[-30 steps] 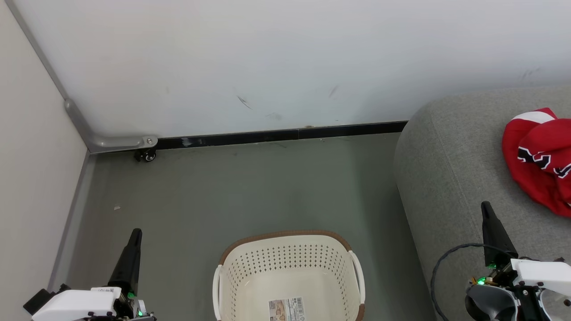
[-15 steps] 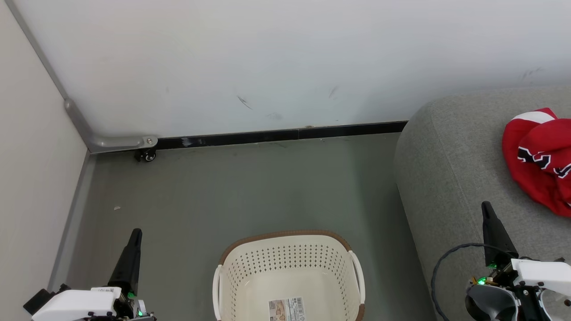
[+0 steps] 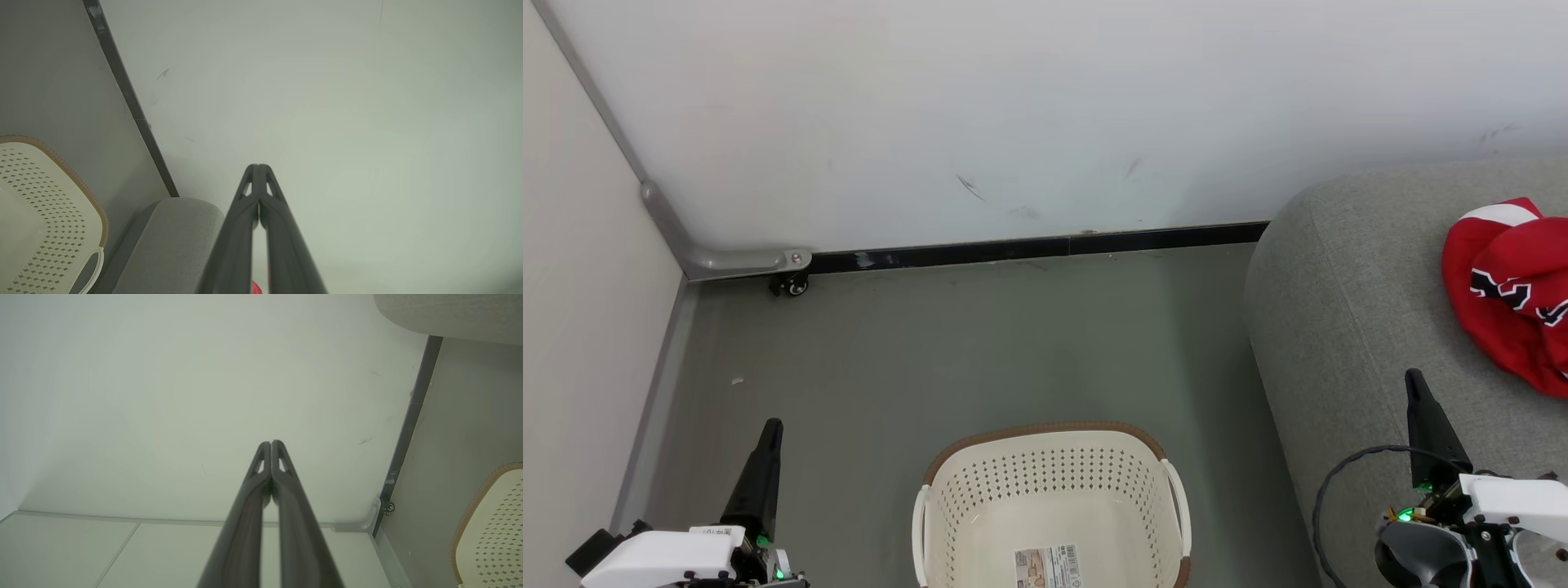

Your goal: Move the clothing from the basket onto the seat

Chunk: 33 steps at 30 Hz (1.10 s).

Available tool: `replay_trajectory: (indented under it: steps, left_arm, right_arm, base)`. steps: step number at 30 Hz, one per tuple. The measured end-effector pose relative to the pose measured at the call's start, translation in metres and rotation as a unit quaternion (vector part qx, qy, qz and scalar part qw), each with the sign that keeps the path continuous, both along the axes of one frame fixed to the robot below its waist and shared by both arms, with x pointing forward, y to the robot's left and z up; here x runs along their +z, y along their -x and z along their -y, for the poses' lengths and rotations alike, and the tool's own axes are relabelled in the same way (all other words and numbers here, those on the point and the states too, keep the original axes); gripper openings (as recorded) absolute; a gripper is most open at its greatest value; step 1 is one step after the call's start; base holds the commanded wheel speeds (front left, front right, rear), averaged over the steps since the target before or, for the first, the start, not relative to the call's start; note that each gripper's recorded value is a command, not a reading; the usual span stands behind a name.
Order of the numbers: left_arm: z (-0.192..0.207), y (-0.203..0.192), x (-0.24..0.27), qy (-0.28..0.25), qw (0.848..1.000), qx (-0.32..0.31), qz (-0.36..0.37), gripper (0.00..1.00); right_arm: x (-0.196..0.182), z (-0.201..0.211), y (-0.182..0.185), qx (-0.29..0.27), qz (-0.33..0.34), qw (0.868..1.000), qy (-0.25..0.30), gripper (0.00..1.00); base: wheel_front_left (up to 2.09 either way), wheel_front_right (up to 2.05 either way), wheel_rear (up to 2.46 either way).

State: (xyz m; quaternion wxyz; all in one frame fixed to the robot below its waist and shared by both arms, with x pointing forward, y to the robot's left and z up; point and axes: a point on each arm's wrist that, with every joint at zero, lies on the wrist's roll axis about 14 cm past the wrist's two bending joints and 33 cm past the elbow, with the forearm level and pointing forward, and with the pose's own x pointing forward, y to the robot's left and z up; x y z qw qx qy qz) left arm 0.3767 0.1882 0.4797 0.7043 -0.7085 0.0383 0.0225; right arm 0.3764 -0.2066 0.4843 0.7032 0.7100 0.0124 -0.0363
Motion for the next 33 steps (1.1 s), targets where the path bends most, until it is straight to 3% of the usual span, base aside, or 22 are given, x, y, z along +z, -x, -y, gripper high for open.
replay_trajectory:
  steps: [33]
  left_arm:
    - [0.0001,0.0000,0.0001,0.000,1.000,0.000,0.000,0.00]
  right_arm:
    - [0.0001,0.0004,0.0001,0.001,0.000,1.000,-0.001,0.00]
  base:
    - [0.00,0.00,0.00]
